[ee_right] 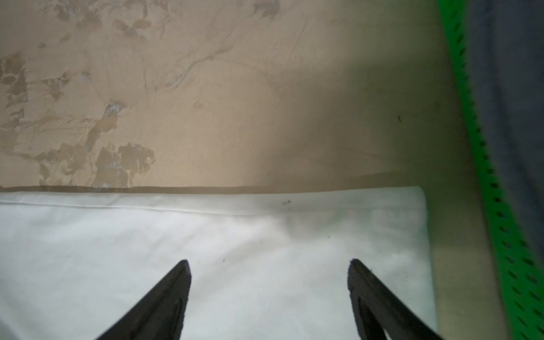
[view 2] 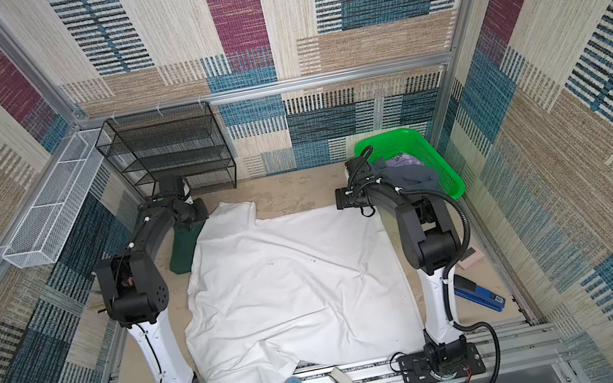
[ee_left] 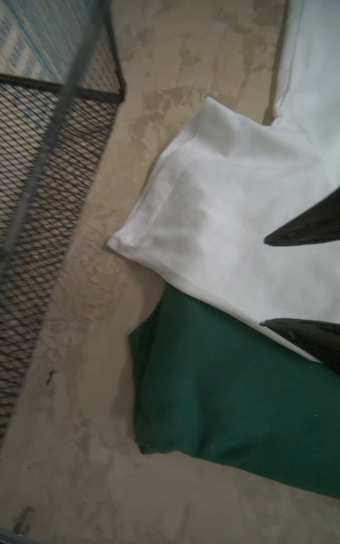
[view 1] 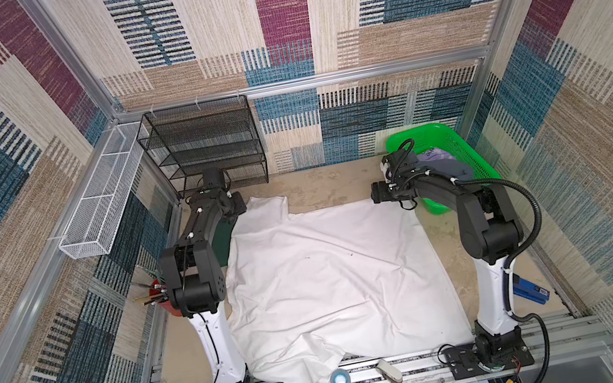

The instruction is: Fold and stack the t-shirts

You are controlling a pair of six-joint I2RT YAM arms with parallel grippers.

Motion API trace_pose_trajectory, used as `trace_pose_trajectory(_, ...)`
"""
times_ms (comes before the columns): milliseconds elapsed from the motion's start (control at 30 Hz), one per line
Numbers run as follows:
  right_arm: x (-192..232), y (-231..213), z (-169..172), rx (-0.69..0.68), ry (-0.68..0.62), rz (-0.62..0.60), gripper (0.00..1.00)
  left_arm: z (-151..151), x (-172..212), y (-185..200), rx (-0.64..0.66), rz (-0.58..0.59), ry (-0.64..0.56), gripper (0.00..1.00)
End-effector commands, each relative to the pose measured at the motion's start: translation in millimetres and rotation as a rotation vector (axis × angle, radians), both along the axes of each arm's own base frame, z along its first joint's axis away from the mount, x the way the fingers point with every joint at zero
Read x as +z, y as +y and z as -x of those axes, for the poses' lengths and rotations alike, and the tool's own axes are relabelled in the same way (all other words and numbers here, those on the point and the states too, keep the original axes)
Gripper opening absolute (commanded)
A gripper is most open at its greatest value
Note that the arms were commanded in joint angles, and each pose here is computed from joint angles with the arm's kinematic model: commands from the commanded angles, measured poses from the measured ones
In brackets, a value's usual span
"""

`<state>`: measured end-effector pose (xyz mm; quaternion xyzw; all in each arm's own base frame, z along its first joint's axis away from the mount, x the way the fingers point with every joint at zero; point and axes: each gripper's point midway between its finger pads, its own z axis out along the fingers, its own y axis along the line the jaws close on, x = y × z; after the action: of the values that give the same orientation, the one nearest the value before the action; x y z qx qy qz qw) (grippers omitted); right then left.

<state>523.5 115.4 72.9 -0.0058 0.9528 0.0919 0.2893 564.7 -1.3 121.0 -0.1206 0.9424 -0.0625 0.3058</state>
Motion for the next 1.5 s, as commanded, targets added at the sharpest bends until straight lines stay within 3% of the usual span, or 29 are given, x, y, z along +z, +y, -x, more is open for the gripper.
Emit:
trace_pose_trajectory(0,-3.6,-0.9,-9.2,0.010,-0.022,0.021,0.84,-21.0,-8.2,1.0,-0.043,0.037,-0.019,0.41)
trace_pose_trajectory(167,-5.1,0.9,-17.4,0.013,-0.025,0.021,0.84,-36.5,-31.1,1.4,-0.043,0.123,-0.020,0.39)
trace_pose_trajectory(467,-14.3,4.5,-19.2,0.027,0.006,0.009,0.84,-32.5,-58.8,-6.1,-0.025,0.192,0.022,0.36)
trace_pose_trajectory(767,-9.8,1.8,-19.3,0.014,0.015,0.008,0.84,-27.7,-66.6,-6.5,-0.017,0.198,0.067,0.31)
trace_pose_trajectory(833,-8.2,-0.1,-21.0,0.009,0.011,0.012,0.84,-28.1,-66.7,-7.5,-0.021,0.203,0.066,0.26)
trace_pose_trajectory(1033,-9.6,-5.0,-22.3,0.000,0.014,0.018,0.83,-30.8,-52.1,-11.6,-0.045,0.218,0.036,0.00)
trace_pose_trajectory(1267,-4.7,-6.4,-20.9,-0.001,0.003,0.013,0.78,-23.9,-3.4,-15.1,-0.042,0.244,-0.049,0.00)
trace_pose_trajectory(1467,-1.2,-9.2,-17.0,-0.009,0.001,0.022,0.76,15.4,31.1,-8.3,0.033,0.235,-0.097,0.00)
